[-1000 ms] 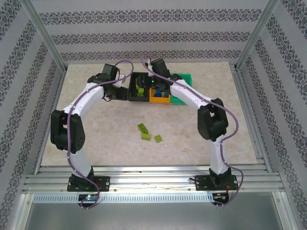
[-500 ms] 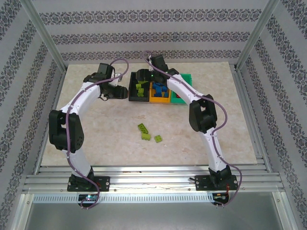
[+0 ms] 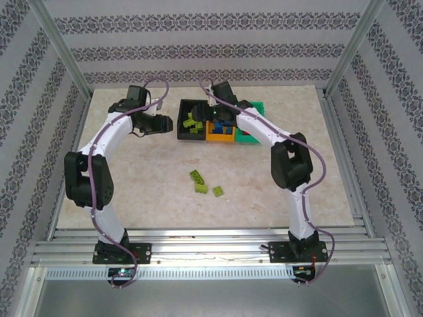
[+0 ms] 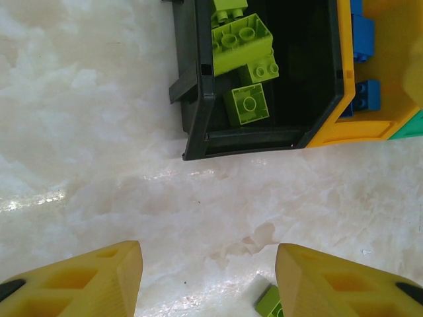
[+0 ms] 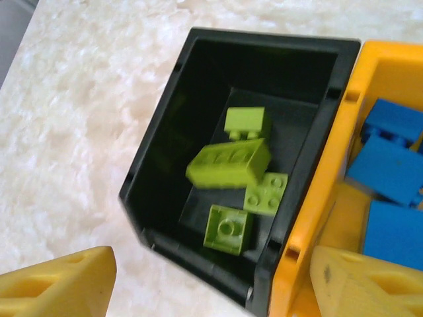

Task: Sort the legos into containers by color
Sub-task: Place the lego in the container, then pick up the lego from the center of the table.

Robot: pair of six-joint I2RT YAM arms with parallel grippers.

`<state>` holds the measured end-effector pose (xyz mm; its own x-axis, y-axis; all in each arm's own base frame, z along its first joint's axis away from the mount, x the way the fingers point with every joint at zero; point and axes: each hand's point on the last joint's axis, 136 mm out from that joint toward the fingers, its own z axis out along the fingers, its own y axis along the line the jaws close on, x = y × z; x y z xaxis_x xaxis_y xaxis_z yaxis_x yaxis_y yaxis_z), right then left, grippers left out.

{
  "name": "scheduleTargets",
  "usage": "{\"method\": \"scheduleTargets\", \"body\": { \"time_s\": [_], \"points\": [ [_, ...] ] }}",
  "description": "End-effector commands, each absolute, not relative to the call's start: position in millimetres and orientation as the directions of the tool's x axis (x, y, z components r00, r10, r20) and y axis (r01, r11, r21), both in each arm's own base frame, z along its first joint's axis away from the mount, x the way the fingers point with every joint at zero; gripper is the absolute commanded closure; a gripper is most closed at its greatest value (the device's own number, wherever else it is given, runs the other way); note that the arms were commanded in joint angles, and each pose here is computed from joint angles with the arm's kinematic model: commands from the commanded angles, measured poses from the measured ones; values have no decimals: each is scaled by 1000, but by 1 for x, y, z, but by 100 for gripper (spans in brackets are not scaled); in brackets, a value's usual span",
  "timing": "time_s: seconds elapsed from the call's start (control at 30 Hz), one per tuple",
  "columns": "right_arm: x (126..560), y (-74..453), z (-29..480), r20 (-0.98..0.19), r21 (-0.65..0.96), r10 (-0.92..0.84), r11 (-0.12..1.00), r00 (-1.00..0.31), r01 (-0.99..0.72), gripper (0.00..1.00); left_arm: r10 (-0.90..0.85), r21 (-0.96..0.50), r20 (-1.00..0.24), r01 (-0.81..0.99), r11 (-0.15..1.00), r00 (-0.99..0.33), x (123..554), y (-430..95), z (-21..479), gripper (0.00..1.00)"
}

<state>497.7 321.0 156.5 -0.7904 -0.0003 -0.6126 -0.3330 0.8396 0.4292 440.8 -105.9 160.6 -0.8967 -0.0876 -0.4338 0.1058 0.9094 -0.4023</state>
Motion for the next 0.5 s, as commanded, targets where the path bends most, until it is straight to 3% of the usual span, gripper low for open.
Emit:
{"method": "scheduleTargets", "body": {
  "time_s": [0.0,0.23,0.47],
  "points": [
    [464,332,183,-658,409,-70,802,-750,-434,23,-101,-417,-469,119,901,-877,443,-106,175,44],
    [388,328,155,-608,394,-158,790,-778,-469,23,-100,-420,-467,121,899,-878,443,-107,174,44],
    [338,326,125,-549,355,-253,792,-797,-496,23,-102,-417,-469,119,901,-877,443,-106,174,44]
  ]
}}
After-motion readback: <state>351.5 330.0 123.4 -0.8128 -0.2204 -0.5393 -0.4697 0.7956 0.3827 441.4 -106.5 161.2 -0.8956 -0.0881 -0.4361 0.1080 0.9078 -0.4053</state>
